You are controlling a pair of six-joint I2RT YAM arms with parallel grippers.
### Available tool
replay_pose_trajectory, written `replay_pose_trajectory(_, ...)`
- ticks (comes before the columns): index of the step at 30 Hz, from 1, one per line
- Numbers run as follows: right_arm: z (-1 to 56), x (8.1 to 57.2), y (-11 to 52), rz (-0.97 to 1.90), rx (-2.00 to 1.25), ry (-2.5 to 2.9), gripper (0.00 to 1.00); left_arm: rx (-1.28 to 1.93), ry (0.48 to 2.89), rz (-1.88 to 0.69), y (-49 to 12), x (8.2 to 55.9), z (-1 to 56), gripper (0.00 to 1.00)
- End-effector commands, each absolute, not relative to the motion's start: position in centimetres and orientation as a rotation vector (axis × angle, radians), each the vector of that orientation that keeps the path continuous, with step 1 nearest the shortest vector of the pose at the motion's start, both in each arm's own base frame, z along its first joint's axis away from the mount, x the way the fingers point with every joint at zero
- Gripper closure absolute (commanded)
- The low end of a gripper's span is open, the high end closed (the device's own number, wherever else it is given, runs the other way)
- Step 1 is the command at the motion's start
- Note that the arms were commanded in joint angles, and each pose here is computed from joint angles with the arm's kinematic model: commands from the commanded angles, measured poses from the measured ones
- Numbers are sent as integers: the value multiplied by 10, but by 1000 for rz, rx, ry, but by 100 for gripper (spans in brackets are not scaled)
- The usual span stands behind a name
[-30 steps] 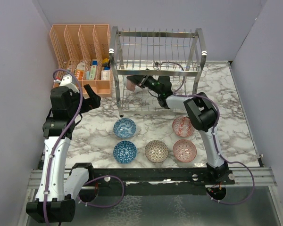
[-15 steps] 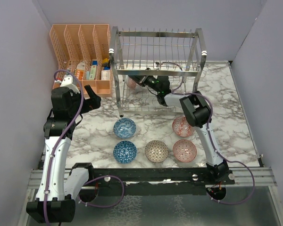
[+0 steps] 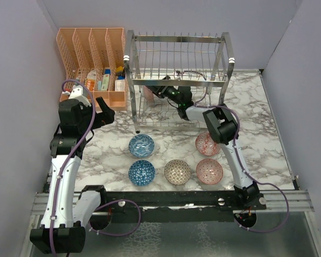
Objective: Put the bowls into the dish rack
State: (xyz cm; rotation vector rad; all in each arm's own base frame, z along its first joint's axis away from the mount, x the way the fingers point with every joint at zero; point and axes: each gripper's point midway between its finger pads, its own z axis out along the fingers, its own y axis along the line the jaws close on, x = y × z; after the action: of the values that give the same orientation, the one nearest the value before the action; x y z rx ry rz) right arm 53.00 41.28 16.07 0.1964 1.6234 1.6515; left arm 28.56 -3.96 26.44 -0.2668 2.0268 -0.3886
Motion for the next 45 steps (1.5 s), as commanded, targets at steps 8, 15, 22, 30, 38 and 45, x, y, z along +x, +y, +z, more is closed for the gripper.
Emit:
replay_pose_trajectory(8,196,522,405,1650,118,1529,34,-243,2015,-402,-42,287,265,1)
replay_pose_trajectory(15,206,512,385,1533,151,1545,33,-247,2023,-398,-41,288,263,1)
replay_pose_trajectory(22,198,492,378,1502,124,1602,33,-254,2037,-399,-41,288,258,1)
replay_pose_trajectory(30,190,444,363,1536,92,1646,33,-266,2059,-375,-38,290,248,1)
replay_pose_trajectory(38,191,365,379,1627,-95,1706,33,-280,2076,-383,-39,291,239,1)
replay_pose_trajectory(45,178,288,399,1695,-445,1863,34,-286,2079,-382,-38,288,237,1)
